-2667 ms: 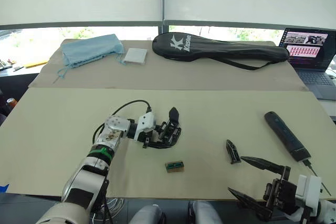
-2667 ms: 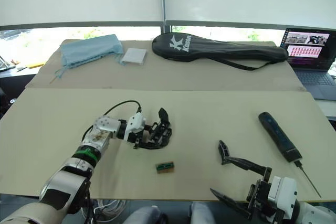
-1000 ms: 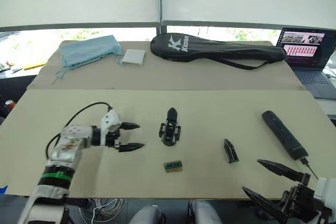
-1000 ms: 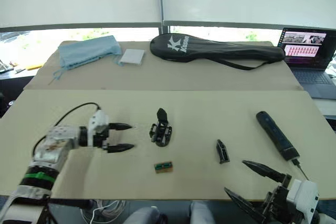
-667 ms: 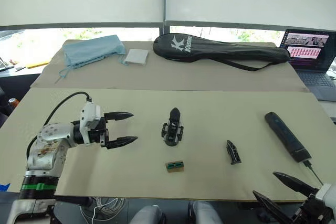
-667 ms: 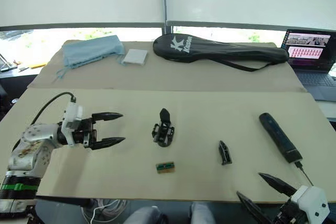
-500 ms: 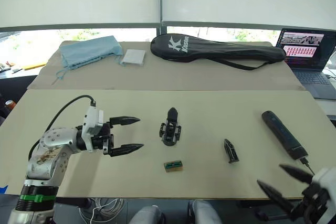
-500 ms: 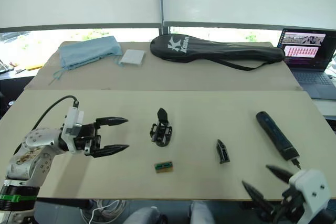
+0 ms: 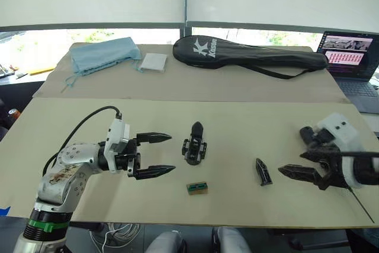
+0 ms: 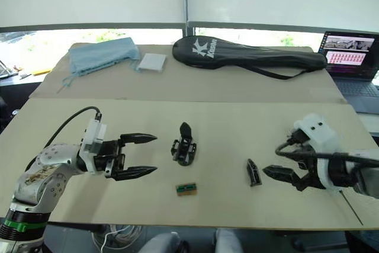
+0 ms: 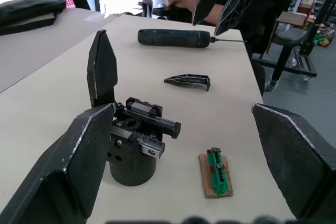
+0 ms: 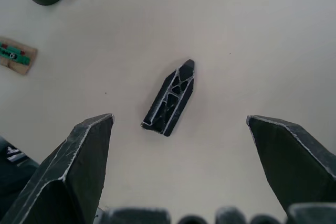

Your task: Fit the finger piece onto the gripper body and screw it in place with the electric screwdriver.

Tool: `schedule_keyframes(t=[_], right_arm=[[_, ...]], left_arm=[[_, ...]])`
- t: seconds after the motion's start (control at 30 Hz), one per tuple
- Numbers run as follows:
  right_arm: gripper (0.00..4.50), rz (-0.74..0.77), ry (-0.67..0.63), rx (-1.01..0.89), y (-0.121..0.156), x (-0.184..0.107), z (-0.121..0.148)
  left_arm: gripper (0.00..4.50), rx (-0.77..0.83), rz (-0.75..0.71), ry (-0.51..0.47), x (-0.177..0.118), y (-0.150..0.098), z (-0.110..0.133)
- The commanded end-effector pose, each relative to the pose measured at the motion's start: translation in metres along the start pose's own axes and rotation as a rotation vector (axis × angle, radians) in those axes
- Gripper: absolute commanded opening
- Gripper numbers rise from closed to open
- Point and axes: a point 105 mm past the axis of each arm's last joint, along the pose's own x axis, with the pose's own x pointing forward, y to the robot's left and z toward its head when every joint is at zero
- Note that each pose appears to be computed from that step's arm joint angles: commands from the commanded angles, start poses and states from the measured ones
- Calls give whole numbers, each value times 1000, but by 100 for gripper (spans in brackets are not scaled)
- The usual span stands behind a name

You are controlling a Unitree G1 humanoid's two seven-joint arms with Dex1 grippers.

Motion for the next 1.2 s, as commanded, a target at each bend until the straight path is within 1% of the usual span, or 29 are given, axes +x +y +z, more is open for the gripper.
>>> schedule_keyframes(t=[0.03,0.3,0.4,0.6,0.8,1.2], right_arm=[[450,-52,55,130,-9,9,-8],[450,-37,94,162,-4,37,0],[450,-24,118,162,3,52,0],[450,-20,141,164,11,66,1],[450,-55,183,155,8,76,-7],[450,-37,289,107,21,79,-39]], left_arm=[[441,55,-34,9,4,-6,7],[441,50,-33,15,2,-11,6],[441,53,-26,13,3,-12,7],[441,53,-21,14,3,-14,7],[441,54,-9,11,4,-16,8],[441,56,0,17,3,-16,8]])
